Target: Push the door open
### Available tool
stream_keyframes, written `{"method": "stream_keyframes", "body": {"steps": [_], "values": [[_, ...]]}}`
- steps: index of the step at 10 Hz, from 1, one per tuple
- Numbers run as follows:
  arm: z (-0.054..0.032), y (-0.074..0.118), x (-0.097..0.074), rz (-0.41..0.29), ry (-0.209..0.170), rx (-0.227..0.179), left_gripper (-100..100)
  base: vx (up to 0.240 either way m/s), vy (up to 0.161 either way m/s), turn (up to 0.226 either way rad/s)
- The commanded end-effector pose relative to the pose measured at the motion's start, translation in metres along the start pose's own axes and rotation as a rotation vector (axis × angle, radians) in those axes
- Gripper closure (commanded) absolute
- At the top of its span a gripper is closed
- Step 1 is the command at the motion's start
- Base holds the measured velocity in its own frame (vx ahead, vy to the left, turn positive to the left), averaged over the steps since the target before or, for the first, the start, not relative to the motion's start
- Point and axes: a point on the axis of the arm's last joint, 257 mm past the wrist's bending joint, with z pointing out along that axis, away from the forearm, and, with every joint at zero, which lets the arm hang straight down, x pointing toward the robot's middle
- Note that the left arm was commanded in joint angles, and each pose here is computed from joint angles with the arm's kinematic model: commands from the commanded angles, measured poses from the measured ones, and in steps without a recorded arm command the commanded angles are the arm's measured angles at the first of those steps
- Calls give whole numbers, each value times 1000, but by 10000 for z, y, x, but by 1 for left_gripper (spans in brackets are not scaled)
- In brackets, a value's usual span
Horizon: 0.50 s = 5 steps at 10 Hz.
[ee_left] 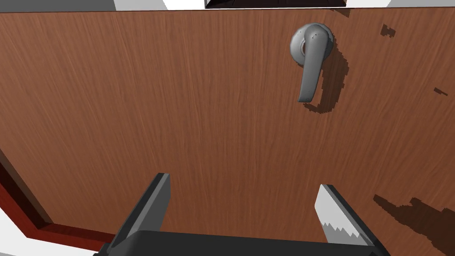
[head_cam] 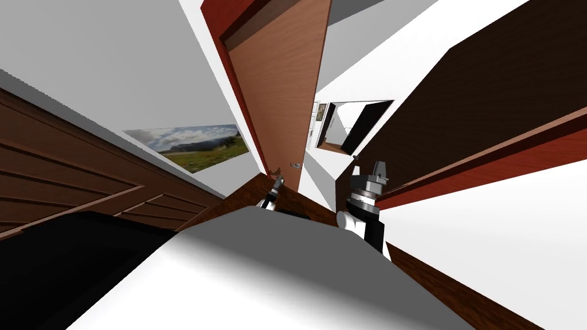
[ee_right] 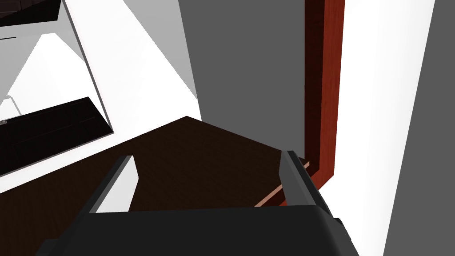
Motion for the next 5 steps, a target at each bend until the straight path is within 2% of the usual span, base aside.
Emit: {"method": "stream_keyframes", "body": {"steps": [1,5], "values": [[-7,100,55,-7,8,-18,-100,85,26,-47],[-40,304,174,-22,26,-59,-100,92,21,-55]]}}
